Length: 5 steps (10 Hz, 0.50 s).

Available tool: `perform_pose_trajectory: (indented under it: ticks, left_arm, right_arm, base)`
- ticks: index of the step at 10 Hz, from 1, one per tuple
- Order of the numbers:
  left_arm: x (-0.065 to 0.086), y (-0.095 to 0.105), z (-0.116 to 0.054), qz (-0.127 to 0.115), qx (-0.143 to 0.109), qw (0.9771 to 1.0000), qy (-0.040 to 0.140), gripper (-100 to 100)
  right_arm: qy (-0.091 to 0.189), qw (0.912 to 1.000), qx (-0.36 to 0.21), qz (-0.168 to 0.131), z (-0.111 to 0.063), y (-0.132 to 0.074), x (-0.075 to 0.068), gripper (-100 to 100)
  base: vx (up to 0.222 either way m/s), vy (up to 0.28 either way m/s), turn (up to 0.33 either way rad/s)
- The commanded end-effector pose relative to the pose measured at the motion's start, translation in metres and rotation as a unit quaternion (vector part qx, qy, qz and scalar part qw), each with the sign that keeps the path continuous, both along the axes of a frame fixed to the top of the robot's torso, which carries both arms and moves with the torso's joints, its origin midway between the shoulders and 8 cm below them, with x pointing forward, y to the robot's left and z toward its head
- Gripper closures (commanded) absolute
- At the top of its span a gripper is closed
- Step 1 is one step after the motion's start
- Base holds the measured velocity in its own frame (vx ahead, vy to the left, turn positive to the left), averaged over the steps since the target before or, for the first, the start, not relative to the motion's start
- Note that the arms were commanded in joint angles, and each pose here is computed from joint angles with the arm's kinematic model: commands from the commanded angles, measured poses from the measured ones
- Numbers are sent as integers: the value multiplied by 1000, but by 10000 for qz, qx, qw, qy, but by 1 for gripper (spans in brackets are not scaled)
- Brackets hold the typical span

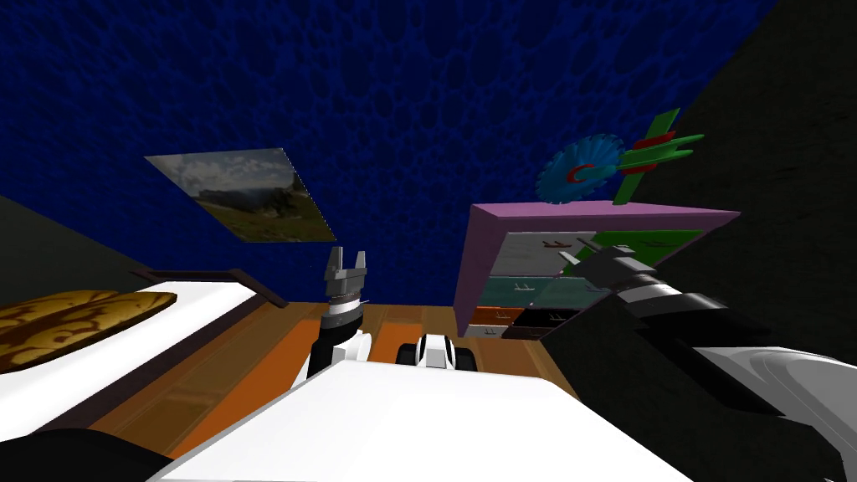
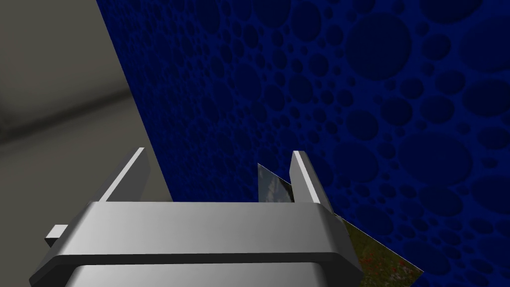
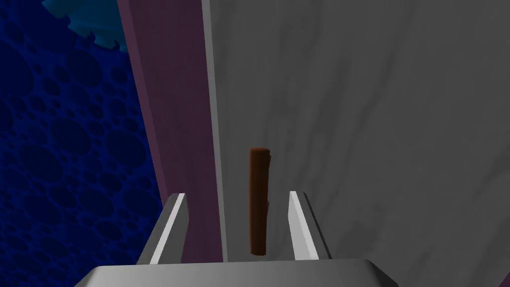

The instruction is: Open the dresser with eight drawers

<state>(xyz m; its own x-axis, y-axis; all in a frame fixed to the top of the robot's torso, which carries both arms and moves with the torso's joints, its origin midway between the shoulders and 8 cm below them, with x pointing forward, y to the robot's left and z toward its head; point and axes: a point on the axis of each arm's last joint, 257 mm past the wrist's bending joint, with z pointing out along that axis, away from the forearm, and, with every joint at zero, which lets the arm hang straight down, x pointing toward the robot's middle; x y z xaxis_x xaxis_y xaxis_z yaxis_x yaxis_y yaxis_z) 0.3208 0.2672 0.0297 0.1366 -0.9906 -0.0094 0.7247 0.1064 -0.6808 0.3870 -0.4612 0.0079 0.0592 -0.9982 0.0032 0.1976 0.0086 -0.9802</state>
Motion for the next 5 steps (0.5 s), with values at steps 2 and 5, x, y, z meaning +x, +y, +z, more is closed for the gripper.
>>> perform_pose_trajectory:
  ticks: [2, 5]
  left_arm:
    - [0, 0, 0, -1, -1, 10000, -1, 0]
    - [0, 0, 0, -1, -1, 10000, 0, 0]
  right_arm:
    - [-21, 9999, -25, 122, 8, 9, -3, 100]
    - [-45, 10000, 50, 10, 2, 3, -1, -100]
  base:
    - [-194, 4, -69]
    - [-77, 3, -15]
